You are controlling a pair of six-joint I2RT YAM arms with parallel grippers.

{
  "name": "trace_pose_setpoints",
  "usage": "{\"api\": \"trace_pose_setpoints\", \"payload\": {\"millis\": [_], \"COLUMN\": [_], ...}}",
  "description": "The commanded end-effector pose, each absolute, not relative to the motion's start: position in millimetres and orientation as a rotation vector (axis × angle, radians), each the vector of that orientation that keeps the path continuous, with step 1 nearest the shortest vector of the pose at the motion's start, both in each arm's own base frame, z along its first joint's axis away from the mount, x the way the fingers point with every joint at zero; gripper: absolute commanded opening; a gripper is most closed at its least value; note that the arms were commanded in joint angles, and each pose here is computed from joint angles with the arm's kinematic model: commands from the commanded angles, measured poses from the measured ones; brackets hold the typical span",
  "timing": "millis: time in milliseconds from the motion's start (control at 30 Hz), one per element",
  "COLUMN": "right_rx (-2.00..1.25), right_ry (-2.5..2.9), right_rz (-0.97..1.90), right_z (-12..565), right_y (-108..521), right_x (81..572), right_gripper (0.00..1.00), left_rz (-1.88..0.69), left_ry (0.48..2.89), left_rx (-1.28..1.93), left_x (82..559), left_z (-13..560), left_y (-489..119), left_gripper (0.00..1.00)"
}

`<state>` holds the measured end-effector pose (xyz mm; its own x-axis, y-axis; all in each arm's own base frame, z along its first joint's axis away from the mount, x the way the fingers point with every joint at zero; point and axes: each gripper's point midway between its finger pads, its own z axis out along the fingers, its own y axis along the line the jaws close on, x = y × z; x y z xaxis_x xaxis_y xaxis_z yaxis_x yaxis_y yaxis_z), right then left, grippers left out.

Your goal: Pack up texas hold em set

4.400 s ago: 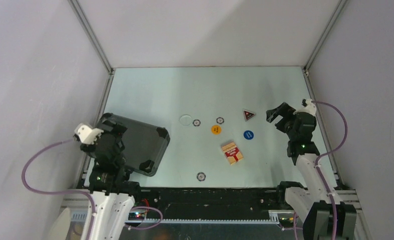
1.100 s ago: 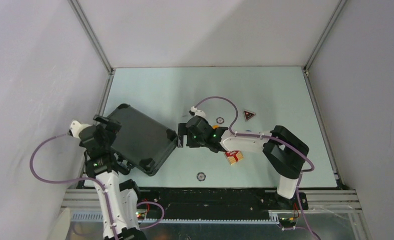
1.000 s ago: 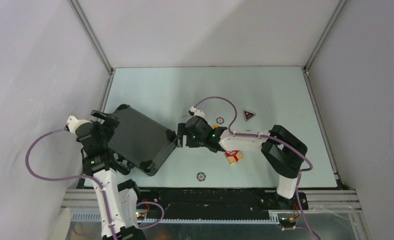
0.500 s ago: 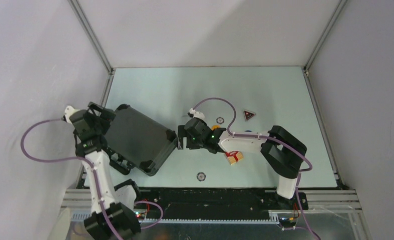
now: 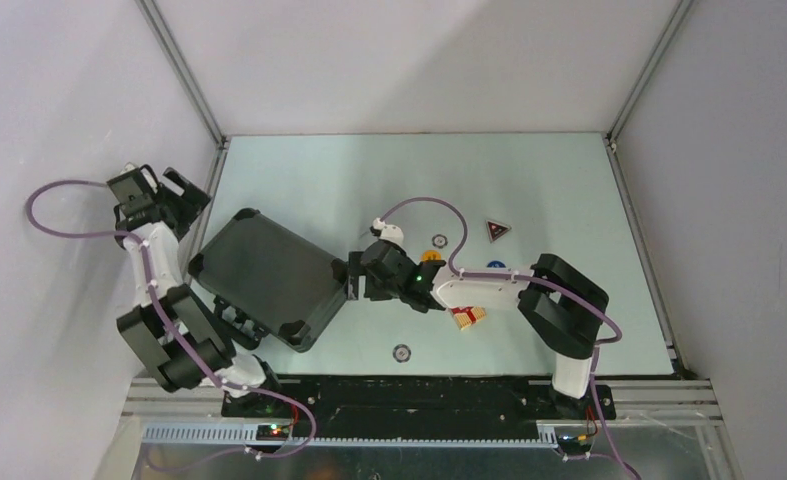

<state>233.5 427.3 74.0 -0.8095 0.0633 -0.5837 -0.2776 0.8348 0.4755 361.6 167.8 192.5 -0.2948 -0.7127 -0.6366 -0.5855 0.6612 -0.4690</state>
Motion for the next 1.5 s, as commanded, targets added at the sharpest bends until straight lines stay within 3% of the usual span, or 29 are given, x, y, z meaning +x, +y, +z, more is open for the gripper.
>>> {"api": "trace_pose_setpoints", "payload": {"millis": [0,567,933,1467], "right_rx": [-0.115,-0.035,-0.003,-0.06], "right_ry": [2.327,2.275,2.254,2.228], "right_rz": [0.814,0.823,0.777,0.813], "right_z": [97,97,110,131], "right_y": [453,477,485,526], "right_x": [244,276,318,339], "right_gripper": [0.89,0.89,0.9,0.92], "left_rz": [-0.2,0.091,0.096,0.032], "left_ry": [2.09,2.231,2.255,2.318], "left_rx": [-0.914,-0.99,-1.001,-1.0], "left_x": [369,361,360,348], "left_z": [182,123,113,99], "left_y": [169,197,197,167], "left_gripper": [0.93,0.94,0.95,0.95]}}
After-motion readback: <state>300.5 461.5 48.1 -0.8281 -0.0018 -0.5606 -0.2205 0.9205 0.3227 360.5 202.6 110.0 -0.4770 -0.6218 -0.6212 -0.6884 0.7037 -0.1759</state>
